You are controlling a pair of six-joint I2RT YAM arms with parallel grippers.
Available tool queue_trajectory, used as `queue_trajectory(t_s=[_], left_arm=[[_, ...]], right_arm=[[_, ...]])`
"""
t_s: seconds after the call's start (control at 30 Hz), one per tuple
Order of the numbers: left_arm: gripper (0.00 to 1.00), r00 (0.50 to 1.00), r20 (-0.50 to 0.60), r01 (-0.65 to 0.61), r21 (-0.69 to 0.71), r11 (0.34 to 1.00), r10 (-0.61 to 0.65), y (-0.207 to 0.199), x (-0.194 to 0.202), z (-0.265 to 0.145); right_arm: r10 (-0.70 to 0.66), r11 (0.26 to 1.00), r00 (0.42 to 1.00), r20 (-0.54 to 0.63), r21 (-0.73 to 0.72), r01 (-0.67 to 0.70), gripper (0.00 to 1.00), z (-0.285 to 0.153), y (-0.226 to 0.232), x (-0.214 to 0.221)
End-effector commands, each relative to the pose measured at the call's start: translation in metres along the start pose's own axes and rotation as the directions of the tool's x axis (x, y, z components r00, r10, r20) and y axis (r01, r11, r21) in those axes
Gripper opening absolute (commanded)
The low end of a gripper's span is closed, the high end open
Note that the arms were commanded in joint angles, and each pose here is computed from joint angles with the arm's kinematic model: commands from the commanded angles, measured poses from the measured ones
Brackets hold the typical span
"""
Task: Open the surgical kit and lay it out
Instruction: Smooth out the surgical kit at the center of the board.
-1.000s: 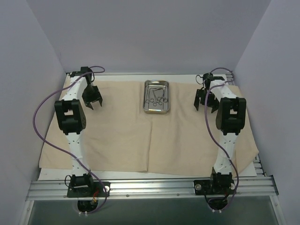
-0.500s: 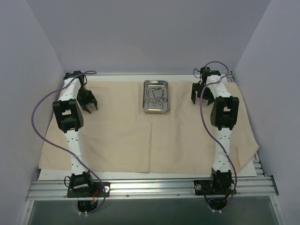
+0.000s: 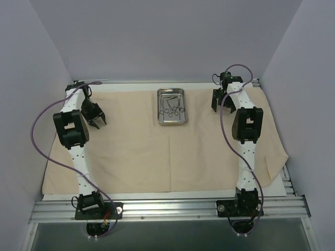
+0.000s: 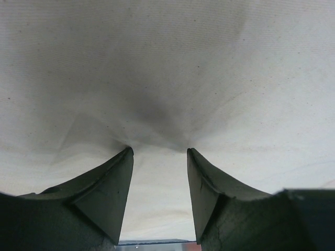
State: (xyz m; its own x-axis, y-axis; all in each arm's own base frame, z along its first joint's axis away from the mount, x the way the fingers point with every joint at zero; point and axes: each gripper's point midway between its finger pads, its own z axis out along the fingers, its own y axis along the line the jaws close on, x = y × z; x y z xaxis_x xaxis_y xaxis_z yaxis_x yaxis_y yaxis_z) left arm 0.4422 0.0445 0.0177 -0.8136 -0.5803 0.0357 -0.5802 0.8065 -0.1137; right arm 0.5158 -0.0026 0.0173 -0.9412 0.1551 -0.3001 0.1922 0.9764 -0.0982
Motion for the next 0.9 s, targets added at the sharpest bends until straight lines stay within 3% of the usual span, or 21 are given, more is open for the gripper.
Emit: queue_trajectory(t_s=[0.0, 0.13, 0.2, 0.23, 0.37, 0.4, 0.5, 0.63, 0.87], left_arm=[[0.56, 0.998, 0.068, -0.015, -0.022, 1.000, 0.016, 0.013, -0.014, 0.000], [0.56, 0.990, 0.131, -0.061, 0.035, 0.998, 0.056, -0.007, -0.014, -0.032], [0.56, 0.988, 0.132, -0.083, 0.052, 0.995, 0.075, -0.017, -0.008, -0.037], [0.56, 0.987, 0.138, -0.094, 0.061, 0.994, 0.085, -0.021, -0.005, -0.043], [0.56, 0.984, 0.128, -0.132, 0.075, 0.988, 0.122, -0.031, 0.007, -0.042], [0.56, 0.985, 0.119, -0.134, 0.084, 0.987, 0.124, -0.033, 0.010, -0.040], [0.54, 0.987, 0.101, -0.134, 0.089, 0.987, 0.125, -0.033, 0.018, -0.034], [0.54, 0.991, 0.088, -0.117, 0.129, 0.985, 0.106, -0.035, 0.032, -0.034], [0.54, 0.994, 0.049, -0.107, 0.156, 0.982, 0.100, -0.035, 0.049, -0.029]], right_arm=[[0.050, 0.982, 0.996, 0.080, 0.178, -0.063, 0.83, -0.024, -0.034, -0.011], [0.151, 0.941, 0.964, 0.217, 0.266, -0.207, 0.79, -0.103, -0.077, -0.011], [0.161, 0.920, 0.968, 0.190, 0.326, -0.217, 0.78, -0.107, -0.093, 0.019], [0.174, 0.915, 0.959, 0.224, 0.323, -0.241, 0.77, -0.128, -0.100, 0.026], [0.237, 0.873, 0.957, 0.167, 0.395, -0.285, 0.55, -0.122, -0.141, 0.091], [0.245, 0.880, 0.964, 0.100, 0.395, -0.265, 0.33, -0.112, -0.145, 0.121], [0.263, 0.878, 0.964, -0.022, 0.420, -0.230, 0.00, -0.091, -0.167, 0.163], [0.176, 0.904, 0.972, -0.157, 0.417, -0.096, 0.00, -0.074, -0.167, 0.189], [0.124, 0.861, 0.964, -0.235, 0.508, 0.013, 0.00, -0.064, -0.187, 0.199]])
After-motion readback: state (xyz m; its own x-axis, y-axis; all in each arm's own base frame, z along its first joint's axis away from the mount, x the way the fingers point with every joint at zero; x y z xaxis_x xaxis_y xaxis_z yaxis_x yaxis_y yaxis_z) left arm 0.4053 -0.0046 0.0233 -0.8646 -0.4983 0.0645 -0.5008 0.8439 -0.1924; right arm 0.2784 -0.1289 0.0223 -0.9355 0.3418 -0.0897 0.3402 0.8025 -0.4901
